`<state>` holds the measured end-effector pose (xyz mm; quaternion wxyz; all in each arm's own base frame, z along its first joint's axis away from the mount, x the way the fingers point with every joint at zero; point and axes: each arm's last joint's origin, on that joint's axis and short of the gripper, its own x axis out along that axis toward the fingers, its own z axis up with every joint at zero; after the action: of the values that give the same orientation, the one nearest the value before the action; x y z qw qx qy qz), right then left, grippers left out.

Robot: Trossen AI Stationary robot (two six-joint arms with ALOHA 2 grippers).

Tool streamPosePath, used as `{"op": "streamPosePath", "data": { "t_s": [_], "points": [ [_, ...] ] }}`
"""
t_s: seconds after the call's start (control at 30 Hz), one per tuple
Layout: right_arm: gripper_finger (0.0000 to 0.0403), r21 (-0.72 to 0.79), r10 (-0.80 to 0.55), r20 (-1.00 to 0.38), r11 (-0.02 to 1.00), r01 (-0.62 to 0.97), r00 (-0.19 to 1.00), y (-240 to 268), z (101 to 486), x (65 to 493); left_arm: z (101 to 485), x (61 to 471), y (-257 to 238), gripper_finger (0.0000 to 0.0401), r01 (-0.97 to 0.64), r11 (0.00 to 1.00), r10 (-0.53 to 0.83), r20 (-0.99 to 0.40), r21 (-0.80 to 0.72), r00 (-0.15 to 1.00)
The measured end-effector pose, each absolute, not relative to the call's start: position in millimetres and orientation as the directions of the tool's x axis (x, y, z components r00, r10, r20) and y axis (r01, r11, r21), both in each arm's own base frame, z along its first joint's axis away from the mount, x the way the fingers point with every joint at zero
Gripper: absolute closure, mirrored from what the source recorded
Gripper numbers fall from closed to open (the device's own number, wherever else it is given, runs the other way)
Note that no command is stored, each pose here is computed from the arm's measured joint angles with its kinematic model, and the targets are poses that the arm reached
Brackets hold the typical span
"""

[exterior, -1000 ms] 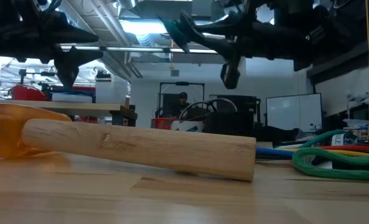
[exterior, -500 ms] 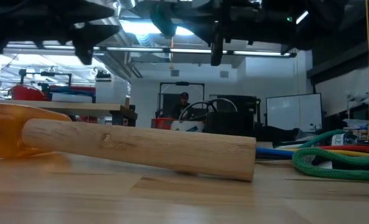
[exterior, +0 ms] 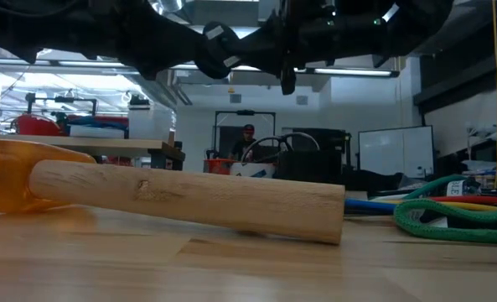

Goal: Coil cords
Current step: Uncoil the blue wire from the spool

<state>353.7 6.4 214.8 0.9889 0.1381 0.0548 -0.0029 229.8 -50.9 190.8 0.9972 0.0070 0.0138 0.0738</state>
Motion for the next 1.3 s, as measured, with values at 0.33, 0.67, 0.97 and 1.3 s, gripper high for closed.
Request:
{"op": "streamPosePath", "data": {
  "t_s": [0.33, 0.67, 0.97, 1.3],
  "points": [
    [0.0359, 0.237, 0.022, -0.175, 0.971, 0.020, 0.984, 4, 211, 351, 192, 228, -53, 0.0246, -0.159, 0.987, 0.159, -0.021, -0.003, 0.987],
    [0.0359, 0.152, -0.008, -0.194, 0.988, 0.038, 0.981, 2, 245, 328, 198, 229, -57, 0.0246, -0.142, 0.990, 0.142, 0.008, -0.019, 0.990],
    [0.0359, 0.069, -0.125, -0.199, 0.988, 0.141, 0.972, -2, 289, 286, 223, 243, -52, 0.0246, -0.183, 0.983, 0.180, 0.084, 0.029, 0.980],
    [0.0359, 0.065, -0.125, -0.184, 0.988, 0.139, 0.975, -2, 308, 262, 259, 258, -46, 0.0246, -0.225, 0.974, 0.216, 0.189, 0.027, 0.958]
  ]
}}
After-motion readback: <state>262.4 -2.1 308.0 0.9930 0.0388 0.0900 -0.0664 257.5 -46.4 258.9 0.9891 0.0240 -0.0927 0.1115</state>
